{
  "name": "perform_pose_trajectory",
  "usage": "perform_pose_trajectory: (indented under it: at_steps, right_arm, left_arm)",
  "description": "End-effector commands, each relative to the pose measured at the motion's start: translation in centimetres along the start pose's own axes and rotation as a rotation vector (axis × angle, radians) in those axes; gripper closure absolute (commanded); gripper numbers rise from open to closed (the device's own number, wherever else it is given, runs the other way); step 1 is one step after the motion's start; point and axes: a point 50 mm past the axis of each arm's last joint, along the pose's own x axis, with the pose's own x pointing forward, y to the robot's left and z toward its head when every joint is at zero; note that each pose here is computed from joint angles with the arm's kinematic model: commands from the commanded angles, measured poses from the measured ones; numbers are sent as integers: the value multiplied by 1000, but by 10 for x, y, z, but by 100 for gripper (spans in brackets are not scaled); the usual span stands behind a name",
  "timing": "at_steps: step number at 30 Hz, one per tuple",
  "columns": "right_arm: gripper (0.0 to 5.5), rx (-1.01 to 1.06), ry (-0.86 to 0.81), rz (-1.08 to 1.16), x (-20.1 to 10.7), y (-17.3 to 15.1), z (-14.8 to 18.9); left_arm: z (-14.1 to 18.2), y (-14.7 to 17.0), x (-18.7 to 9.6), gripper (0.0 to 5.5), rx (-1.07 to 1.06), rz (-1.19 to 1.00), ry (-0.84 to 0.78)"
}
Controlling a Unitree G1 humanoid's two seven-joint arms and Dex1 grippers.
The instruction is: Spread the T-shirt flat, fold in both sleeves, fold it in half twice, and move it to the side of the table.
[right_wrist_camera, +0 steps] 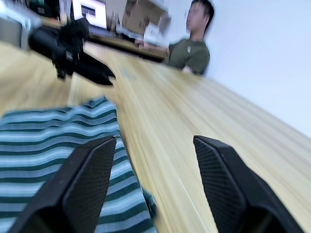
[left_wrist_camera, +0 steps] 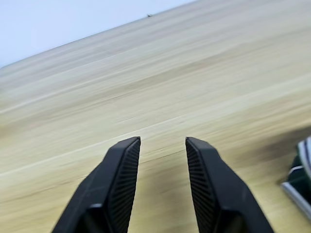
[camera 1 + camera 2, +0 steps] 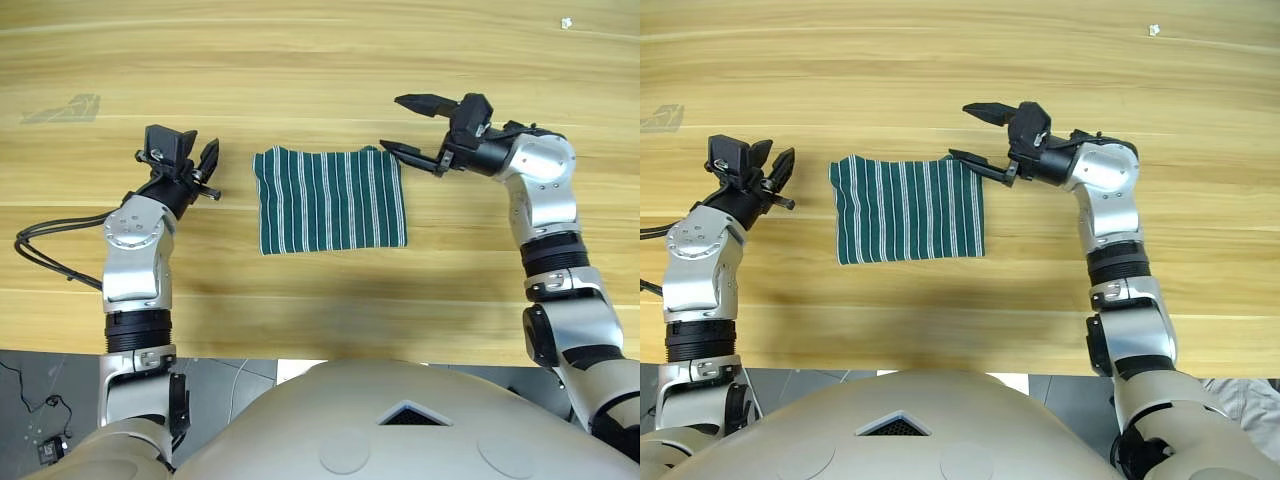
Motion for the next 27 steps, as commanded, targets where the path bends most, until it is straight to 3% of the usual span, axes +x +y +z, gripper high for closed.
perform_pose_trajectory:
  at_steps: [1, 8, 12, 16, 23, 25, 27]
  right_arm:
    - [255, -34, -13, 88, 30, 27, -4]
    - [255, 7, 47, 228, 79, 51, -19]
    - [255, 112, 164, 283, 84, 58, -38]
    - [255, 273, 416, 275, 74, 52, -64]
    - [255, 476, 678, 52, 28, 31, -92]
    - [255, 506, 692, -117, 3, 13, -94]
    - [255, 512, 711, -356, -42, -11, -92]
  left_arm:
    - [-2, -5, -7, 379, -66, 75, -69]
    - [-8, -29, -13, 379, -214, 104, -145]
    - [-7, -35, -11, 379, -238, 81, -156]
    - [-8, -42, -11, 379, -244, 64, -158]
    - [-1, -43, -13, 379, -216, 54, -177]
    - [0, -43, -18, 379, -219, 70, -185]
    - [-1, -45, -24, 379, -222, 72, -183]
